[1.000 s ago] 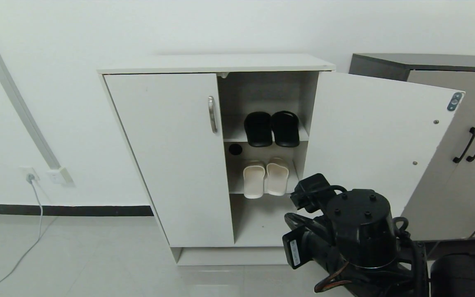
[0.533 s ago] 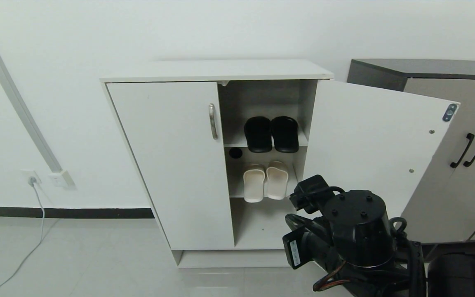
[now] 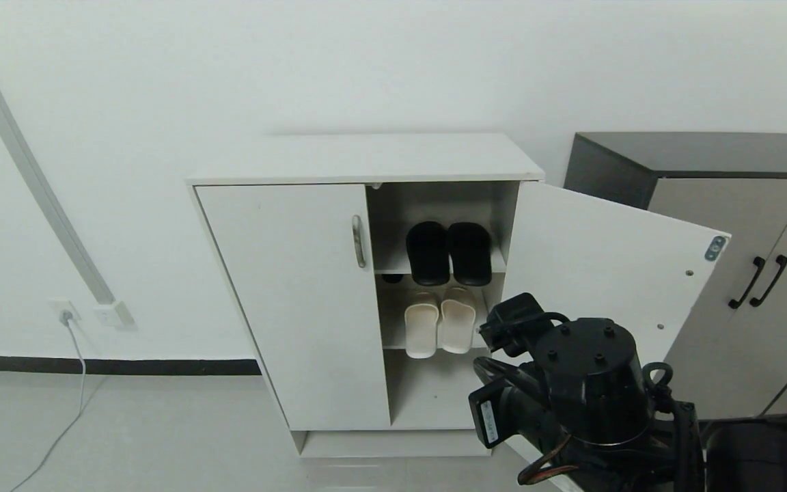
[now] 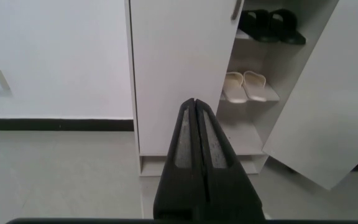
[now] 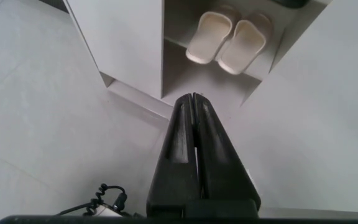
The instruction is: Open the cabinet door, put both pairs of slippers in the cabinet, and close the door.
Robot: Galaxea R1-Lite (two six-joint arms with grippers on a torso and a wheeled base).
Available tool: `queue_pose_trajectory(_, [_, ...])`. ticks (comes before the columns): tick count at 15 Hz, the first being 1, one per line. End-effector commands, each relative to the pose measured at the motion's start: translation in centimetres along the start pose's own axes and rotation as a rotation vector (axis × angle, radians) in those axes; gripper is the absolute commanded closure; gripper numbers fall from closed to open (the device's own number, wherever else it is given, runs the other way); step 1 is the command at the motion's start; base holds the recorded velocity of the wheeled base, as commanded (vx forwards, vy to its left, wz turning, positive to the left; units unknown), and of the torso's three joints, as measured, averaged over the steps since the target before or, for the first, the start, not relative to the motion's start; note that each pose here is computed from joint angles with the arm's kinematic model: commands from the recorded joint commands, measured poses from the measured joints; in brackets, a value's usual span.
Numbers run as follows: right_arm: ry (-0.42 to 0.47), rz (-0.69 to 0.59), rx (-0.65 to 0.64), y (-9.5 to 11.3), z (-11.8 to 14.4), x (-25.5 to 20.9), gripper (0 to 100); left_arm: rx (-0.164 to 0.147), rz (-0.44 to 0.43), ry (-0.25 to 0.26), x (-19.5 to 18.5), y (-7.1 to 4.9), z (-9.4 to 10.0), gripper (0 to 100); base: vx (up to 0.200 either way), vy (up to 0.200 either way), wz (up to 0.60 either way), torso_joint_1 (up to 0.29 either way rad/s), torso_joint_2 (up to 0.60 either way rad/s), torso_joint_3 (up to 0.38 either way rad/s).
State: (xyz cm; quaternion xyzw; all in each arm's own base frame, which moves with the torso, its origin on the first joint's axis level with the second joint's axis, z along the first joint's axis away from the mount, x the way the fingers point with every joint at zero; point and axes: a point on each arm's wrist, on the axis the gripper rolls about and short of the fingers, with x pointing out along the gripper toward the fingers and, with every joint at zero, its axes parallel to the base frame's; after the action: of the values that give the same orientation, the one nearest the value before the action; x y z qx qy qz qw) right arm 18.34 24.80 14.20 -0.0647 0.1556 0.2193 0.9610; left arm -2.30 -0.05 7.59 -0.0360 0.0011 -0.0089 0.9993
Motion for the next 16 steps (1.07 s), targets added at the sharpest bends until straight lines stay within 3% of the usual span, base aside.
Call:
queue_pose_trajectory(1, [0.000, 0.000, 0.000, 0.00, -0.02, -0.03, 100, 0.000, 0.001, 0.002, 0.01, 0.00, 0.00, 100, 0.000, 0.000, 0.00, 0.149, -0.48, -0.334])
queue_pose_trajectory(16, [0.009, -0.002, -0.005, -0.07, -0.31, -0.08, 100, 0.000, 0.001, 0.000, 0.00, 0.00, -0.01, 100, 0.000, 0.000, 0.00, 0.200, -0.51, -0.320])
